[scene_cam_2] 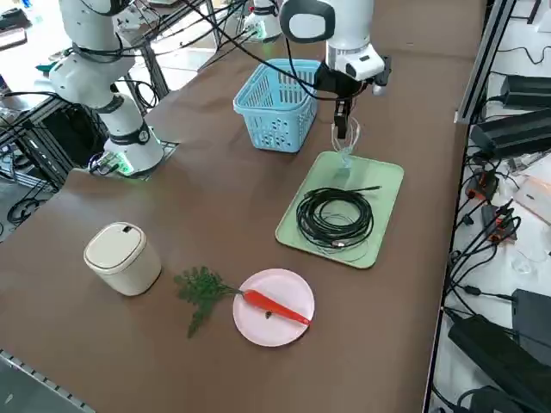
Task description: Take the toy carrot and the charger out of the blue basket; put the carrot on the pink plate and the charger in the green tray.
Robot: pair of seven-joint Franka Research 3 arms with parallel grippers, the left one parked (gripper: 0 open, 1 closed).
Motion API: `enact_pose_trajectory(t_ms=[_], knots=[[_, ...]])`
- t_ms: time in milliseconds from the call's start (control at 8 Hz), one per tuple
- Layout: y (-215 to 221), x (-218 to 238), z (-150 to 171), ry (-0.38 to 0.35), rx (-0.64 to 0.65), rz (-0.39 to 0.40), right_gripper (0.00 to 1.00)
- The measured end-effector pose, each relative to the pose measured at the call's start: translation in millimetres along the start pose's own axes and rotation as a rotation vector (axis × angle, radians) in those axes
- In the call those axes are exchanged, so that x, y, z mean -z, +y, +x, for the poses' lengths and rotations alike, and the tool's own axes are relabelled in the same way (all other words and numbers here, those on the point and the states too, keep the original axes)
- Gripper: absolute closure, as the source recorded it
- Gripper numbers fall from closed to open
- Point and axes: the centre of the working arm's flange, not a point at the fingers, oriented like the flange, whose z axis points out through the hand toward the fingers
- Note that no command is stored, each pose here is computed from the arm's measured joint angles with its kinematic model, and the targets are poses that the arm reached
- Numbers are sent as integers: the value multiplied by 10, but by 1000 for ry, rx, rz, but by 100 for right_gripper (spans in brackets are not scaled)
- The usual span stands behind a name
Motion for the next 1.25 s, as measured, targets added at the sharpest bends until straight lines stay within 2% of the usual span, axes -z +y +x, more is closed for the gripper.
enact_pose_trajectory(t_ms=[250, 750, 1125, 1250], knots=[[56, -69, 10, -5, 2, 3, 90], [49, -62, 15, -2, 3, 4, 24], [50, -38, 27, 6, 5, 4, 0], [55, 24, 55, 21, 5, 5, 0]])
